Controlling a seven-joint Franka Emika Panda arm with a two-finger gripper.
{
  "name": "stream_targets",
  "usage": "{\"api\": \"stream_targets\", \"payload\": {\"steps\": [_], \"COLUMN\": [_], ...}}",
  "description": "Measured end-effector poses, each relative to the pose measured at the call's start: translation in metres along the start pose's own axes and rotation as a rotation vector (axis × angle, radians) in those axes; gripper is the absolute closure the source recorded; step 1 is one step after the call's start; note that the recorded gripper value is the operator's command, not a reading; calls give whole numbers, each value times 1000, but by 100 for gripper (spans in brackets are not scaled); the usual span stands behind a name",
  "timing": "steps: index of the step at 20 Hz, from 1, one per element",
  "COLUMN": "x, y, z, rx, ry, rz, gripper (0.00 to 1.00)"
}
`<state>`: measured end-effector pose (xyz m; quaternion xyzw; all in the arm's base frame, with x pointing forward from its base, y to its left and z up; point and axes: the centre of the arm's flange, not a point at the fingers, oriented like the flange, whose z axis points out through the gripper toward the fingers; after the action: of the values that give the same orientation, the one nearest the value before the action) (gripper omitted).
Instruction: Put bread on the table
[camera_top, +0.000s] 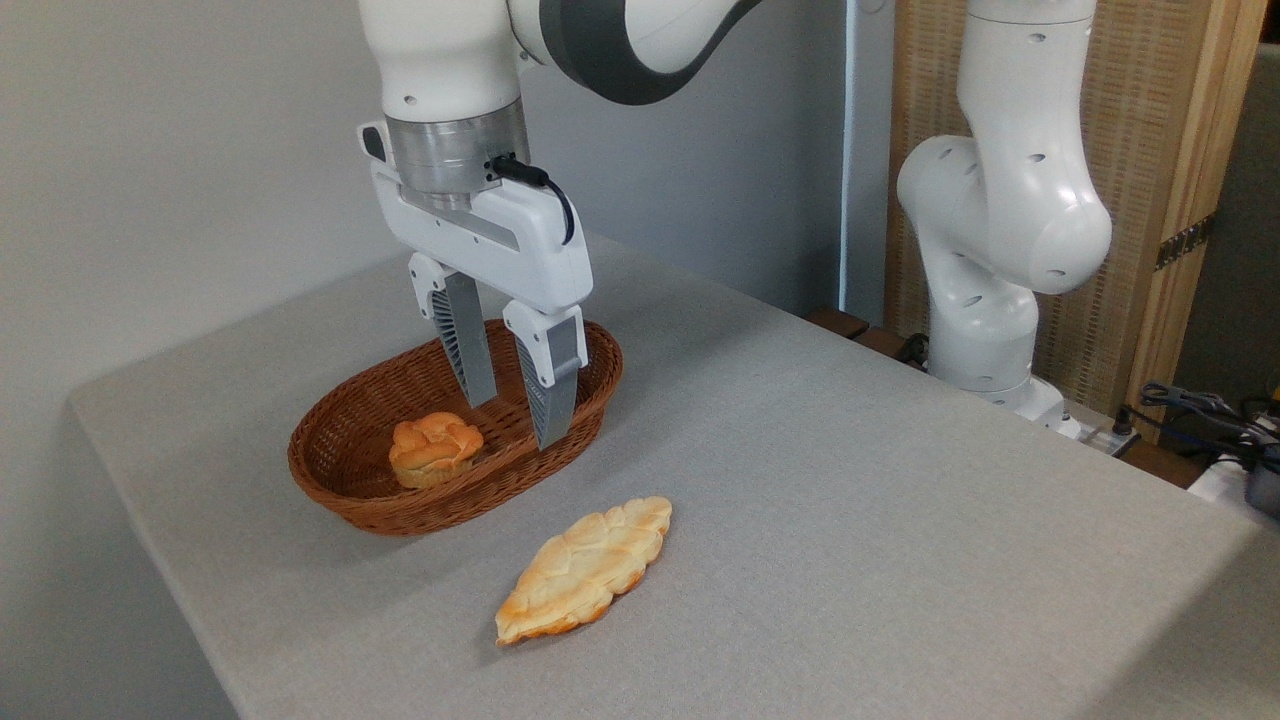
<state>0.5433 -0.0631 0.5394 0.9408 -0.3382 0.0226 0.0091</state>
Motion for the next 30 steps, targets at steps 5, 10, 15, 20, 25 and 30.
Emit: {"api": "stream_targets", "payload": {"steps": [5,10,15,20,25,30], "x": [-1,-1,4,35,65,85], "y": [-1,-1,2,37,70,92], "z": [0,-1,-4,-5,29,73], "rx": [0,0,8,-24,-37,-41], "ry": [0,1,23,125,123,93], "rz": [-2,-2,5,48,109,149], "gripper": [0,0,0,0,0,0]}}
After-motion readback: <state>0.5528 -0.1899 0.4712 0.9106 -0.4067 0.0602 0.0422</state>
